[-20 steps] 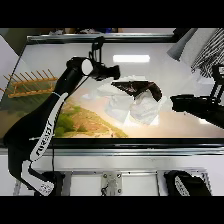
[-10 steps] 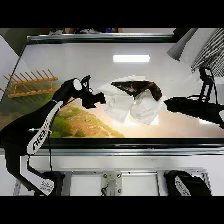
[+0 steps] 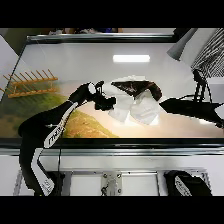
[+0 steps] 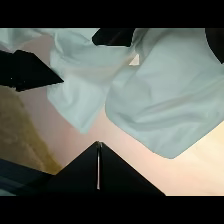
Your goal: Fold the clothes and pants, and hang the long-sleeved shirts on hangers.
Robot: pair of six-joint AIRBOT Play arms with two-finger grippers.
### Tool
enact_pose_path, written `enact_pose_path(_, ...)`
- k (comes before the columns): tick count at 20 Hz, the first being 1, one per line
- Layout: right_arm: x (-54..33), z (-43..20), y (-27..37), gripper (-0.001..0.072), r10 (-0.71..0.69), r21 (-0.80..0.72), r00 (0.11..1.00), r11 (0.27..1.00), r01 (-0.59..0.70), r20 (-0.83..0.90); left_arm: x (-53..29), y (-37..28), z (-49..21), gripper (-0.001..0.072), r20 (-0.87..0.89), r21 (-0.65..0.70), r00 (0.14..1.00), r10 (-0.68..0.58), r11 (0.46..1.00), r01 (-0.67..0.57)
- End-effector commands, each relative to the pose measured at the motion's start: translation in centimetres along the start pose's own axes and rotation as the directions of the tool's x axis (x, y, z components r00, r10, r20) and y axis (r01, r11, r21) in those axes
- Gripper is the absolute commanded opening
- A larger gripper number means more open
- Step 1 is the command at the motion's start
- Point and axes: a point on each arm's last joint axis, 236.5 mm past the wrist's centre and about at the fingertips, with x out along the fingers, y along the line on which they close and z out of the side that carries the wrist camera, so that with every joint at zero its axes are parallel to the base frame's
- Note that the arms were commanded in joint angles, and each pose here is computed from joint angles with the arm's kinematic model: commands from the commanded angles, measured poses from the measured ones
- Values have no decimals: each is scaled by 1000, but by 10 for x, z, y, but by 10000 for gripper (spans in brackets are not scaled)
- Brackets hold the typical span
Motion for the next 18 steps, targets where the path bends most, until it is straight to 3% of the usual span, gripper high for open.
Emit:
enact_pose_path(1,3,-8,-41,19,-92,122,994,988,98,-53,-3,-7,7,9,14,15,1000,-12,1000,12)
enact_pose_path(3,9,-32,-90,21,-171,224,975,954,200,-144,-29,-6,20,9,53,58,998,-27,998,24)
enact_pose_path(4,17,-47,-106,125,-168,285,967,933,218,-191,-43,-5,24,9,68,78,997,-33,997,28)
enact_pose_path(5,27,-64,-117,511,-148,355,960,907,228,-238,-57,-3,28,9,80,100,996,-39,995,31)
enact_pose_path(6,40,-83,-124,712,-120,418,950,877,238,-288,-69,-1,30,9,88,120,995,-42,992,32)
enact_pose_path(8,67,-110,-133,551,-79,469,932,847,250,-354,-82,3,32,9,95,121,994,-45,992,33)
enact_pose_path(18,162,-117,-83,549,-39,455,952,872,181,-303,-85,10,33,9,89,110,995,-40,993,30)
